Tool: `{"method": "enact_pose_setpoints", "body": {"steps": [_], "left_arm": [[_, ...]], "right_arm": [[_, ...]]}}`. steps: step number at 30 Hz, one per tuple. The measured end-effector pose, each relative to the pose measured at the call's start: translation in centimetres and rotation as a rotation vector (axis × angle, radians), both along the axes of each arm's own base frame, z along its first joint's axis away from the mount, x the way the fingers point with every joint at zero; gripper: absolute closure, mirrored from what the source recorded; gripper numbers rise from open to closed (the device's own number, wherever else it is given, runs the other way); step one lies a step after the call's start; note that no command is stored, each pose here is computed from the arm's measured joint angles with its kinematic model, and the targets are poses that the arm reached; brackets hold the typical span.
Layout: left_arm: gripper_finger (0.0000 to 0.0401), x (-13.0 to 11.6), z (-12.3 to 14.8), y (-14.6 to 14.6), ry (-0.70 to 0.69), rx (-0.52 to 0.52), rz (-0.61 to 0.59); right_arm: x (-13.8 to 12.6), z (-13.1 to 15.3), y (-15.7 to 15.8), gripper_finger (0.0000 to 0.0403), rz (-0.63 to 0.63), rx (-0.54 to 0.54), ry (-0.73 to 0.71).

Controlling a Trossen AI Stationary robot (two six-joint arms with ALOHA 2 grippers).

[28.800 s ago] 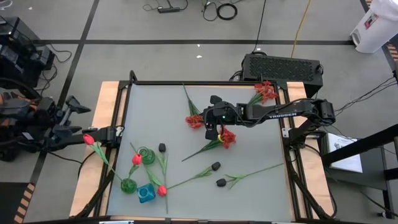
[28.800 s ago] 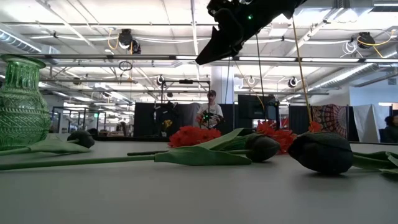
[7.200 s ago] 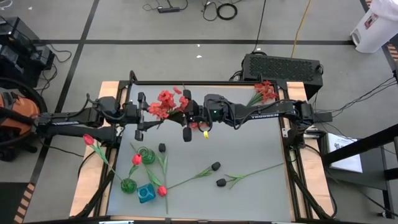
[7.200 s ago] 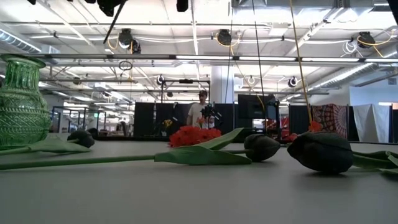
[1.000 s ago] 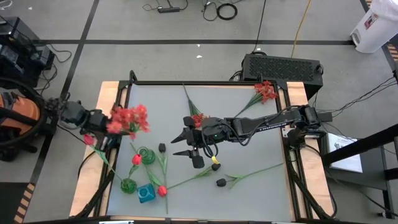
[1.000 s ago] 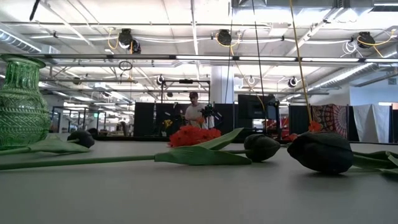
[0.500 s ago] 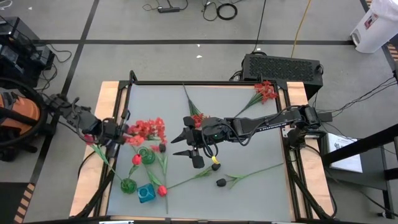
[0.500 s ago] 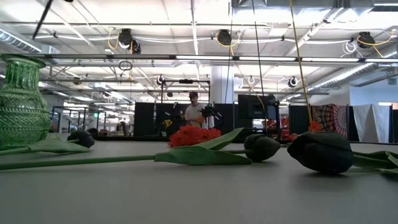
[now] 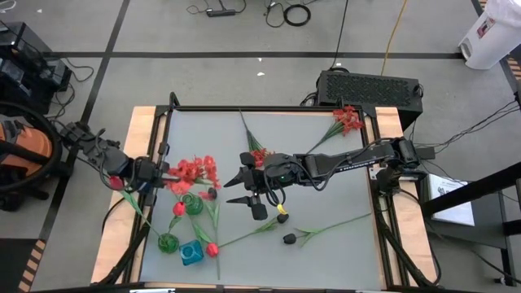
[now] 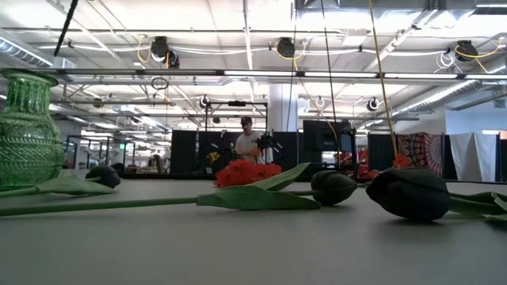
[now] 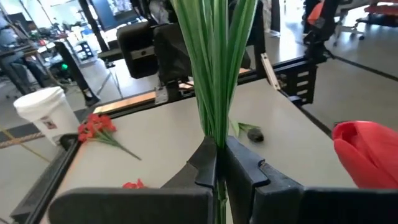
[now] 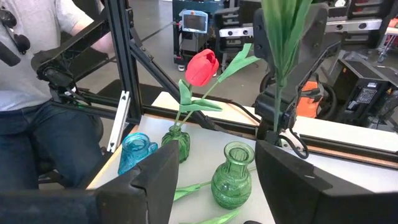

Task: Sort flowers into vase by color
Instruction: Put the bottom orange flowers into the top green vase

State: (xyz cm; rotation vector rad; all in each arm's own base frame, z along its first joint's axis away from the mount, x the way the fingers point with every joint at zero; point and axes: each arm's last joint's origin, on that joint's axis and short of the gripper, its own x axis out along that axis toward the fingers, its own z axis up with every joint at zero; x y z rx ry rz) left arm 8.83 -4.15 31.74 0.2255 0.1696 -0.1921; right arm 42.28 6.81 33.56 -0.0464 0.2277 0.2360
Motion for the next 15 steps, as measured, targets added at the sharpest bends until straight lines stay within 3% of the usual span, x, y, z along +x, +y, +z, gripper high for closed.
{"method": "enact_pose_setpoints", "body": {"steps": [8, 13, 15], "left_arm": [[0.0383, 0.24, -0.01, 0.30, 0.019, -0.043, -0.104], [0.0383, 0.38, -0.01, 0.58, 0.066, -0.206, -0.130], [0.0383, 0.43, -0.03, 0.70, 0.070, -0.213, -0.138]], "right_arm": [[0.00, 0.00, 0.00, 0.0200, 0.000, 0.000, 0.000], [0.00, 0.00, 0.00, 0.0200, 0.000, 0.000, 0.000], [0.00, 0.00, 0.00, 0.0200, 0.000, 0.000, 0.000]]}}
